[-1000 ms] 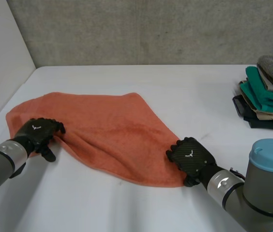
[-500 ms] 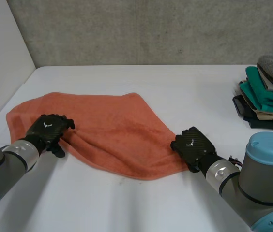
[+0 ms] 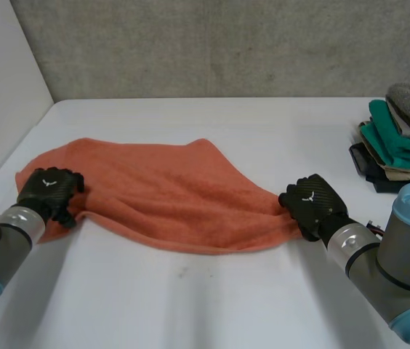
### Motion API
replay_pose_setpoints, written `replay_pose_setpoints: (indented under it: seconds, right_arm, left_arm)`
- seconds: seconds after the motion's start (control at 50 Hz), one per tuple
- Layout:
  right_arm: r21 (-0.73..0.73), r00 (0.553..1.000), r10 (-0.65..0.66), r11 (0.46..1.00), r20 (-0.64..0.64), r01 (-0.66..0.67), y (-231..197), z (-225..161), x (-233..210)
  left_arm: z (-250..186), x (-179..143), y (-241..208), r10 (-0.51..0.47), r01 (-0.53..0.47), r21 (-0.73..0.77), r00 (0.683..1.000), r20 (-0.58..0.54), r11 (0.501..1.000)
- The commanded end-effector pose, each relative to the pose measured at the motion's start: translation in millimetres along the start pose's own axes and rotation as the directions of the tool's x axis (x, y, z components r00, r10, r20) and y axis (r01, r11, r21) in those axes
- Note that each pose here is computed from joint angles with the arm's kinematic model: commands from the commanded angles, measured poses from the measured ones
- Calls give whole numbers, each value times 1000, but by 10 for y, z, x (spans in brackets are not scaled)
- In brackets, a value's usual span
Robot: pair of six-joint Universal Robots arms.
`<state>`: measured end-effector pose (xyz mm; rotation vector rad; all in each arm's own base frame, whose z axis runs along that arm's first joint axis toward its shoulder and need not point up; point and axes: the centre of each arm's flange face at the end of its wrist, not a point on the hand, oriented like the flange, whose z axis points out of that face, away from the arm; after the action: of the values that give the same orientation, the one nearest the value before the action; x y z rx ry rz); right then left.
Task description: Fold the laundry.
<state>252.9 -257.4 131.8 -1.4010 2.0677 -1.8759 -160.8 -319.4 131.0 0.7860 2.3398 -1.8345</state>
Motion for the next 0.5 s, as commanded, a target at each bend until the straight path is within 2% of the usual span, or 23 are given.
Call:
replay_pose_setpoints:
  seconds: [0.02,0.28,0.5]
  right_arm:
    - [-21,1000,3,1000,21,-3,6,-25,-28]
    - [-28,1000,11,1000,21,-11,25,-28,-24]
    - [-48,1000,12,999,22,-11,19,-60,-8]
  left_arm:
    - [45,-69,81,-12,13,-23,1000,14,1000]
    - [120,42,204,-21,19,-59,999,-31,998]
    - [160,-51,77,-10,10,-25,1000,7,1000]
